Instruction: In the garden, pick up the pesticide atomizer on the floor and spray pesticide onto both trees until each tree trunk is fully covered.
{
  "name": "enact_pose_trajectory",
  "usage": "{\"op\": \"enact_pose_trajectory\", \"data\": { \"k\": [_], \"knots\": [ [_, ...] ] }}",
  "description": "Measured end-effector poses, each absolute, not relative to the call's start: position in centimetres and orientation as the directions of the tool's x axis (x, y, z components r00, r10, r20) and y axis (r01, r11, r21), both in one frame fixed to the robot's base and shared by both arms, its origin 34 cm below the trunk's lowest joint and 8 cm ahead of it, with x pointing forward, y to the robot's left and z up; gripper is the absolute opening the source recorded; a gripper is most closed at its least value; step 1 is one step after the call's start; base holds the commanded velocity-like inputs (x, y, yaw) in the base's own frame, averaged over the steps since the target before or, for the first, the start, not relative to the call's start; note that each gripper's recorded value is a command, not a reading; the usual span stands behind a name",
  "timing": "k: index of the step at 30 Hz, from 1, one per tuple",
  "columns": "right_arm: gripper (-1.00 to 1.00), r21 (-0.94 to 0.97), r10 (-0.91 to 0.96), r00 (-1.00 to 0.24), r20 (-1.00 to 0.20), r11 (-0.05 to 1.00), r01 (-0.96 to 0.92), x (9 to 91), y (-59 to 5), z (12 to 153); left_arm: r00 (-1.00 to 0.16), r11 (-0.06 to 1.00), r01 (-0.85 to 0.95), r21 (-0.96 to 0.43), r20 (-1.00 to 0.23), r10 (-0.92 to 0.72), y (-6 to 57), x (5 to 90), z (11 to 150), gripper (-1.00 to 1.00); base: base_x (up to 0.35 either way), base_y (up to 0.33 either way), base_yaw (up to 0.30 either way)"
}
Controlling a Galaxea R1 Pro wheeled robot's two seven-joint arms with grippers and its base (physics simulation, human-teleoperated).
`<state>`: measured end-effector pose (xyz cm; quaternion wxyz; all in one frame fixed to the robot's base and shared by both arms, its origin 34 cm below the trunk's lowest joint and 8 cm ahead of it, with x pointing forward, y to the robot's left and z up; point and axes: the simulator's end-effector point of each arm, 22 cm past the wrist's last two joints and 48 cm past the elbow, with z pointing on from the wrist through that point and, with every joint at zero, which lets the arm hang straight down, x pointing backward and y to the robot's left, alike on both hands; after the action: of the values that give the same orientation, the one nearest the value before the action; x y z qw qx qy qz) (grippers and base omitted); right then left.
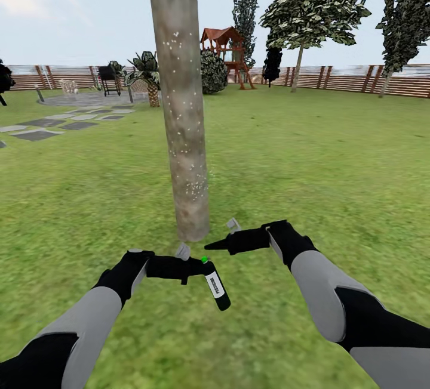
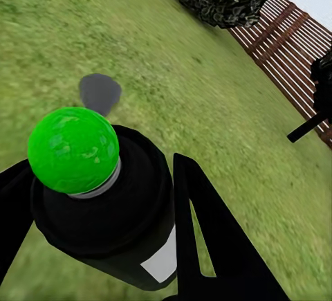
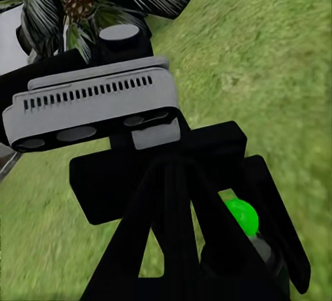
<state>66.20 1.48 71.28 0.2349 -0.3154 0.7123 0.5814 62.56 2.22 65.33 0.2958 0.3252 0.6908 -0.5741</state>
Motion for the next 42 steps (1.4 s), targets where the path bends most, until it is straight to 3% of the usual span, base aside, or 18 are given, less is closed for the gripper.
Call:
{"op": "enact_pose_trajectory", "data": {
  "k": [42],
  "knots": [
    [-1.0,0.724,-0.191,-0.732,-0.654,0.123,-0.679,65.0,1.8,69.5,-0.614,0.128,0.788,-0.602,-0.782,0.108,2.1,62.5,65.4,-1.0,0.0,0.0,0.0]
  ]
}}
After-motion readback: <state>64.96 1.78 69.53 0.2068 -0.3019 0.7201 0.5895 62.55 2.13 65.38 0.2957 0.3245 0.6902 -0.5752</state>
